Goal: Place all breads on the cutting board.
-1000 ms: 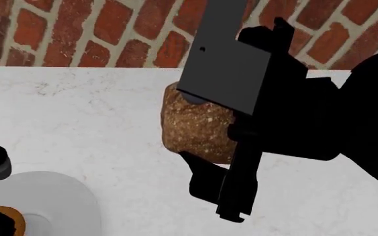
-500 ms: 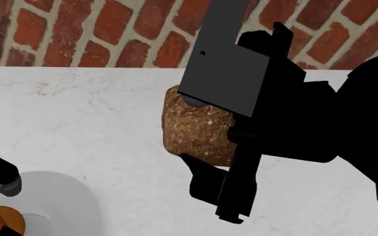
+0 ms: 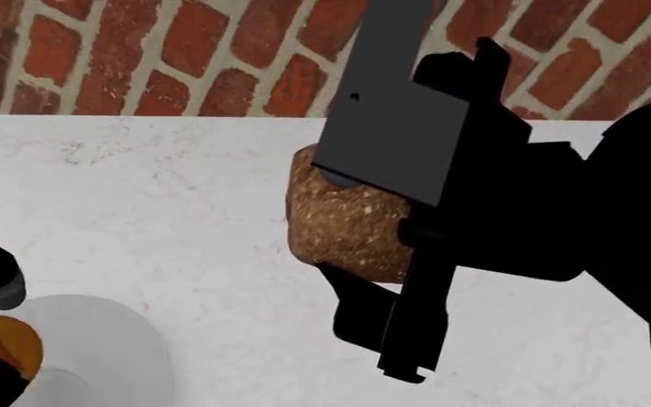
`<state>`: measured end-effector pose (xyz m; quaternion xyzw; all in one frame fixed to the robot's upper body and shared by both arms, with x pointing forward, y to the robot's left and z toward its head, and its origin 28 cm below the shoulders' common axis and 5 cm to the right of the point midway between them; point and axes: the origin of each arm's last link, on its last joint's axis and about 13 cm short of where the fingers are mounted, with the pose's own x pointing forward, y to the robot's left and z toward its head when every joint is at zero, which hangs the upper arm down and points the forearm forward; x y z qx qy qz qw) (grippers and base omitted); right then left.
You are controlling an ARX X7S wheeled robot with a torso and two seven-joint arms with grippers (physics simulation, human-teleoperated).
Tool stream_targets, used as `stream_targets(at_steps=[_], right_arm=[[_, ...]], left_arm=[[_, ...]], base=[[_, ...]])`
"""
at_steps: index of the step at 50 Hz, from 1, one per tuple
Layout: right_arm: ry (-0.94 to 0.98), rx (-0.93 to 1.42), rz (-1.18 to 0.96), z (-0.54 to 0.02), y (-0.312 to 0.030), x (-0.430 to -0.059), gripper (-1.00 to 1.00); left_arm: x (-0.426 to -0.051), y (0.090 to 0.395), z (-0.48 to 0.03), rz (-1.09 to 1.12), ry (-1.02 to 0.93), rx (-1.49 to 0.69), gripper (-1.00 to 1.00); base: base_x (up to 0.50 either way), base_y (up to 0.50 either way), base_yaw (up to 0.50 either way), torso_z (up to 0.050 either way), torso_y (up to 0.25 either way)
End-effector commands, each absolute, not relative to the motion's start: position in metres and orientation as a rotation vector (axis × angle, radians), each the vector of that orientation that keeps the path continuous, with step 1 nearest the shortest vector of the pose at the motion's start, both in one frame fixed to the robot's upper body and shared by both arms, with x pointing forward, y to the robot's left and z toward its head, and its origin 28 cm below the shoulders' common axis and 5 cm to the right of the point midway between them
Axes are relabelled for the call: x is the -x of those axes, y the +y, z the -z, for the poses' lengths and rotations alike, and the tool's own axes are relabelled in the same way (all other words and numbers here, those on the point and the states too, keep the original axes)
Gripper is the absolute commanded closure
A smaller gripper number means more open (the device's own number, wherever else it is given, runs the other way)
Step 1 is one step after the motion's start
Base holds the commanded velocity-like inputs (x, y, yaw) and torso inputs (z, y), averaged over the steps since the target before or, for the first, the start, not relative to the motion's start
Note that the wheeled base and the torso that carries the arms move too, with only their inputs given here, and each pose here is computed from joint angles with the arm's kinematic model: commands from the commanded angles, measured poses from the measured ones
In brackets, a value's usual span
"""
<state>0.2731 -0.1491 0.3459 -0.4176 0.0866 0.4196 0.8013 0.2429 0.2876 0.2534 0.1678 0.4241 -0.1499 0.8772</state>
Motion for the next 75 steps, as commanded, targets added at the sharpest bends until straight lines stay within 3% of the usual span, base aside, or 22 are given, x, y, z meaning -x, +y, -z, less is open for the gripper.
stream_targets(at_steps=[1,10,12,21,75], right_arm=[[0.168,0.909,-0.87,-0.349,-0.152,-0.274,1.0],[0.062,0.873,-0.817,-0.357,-0.153,-0.27,1.0],[0.032,0.891,-0.716,-0.36,-0.153,-0.275,1.0],[0.028,0.852,-0.655,-0.361,-0.156,-0.272,1.0],[0.021,0.823,-0.724,-0.349,-0.156,-0.272,1.0]], left_arm=[[-0.224,0.288,-0.305,0.314,0.707,-0.346,1.0],[-0.207,0.299,-0.341,0.281,0.599,-0.302,1.0],[-0.203,0.301,-0.35,0.278,0.568,-0.291,1.0],[-0.196,0.313,-0.379,0.214,0.451,-0.277,1.0],[-0.215,0.311,-0.366,0.241,0.451,-0.235,1.0]], base=[[0.0,0.0,0.0,0.0,0.0],[0.0,0.0,0.0,0.0,0.0],[0.0,0.0,0.0,0.0,0.0],[0.0,0.35,0.0,0.0,0.0],[0.0,0.5,0.0,0.0,0.0]])
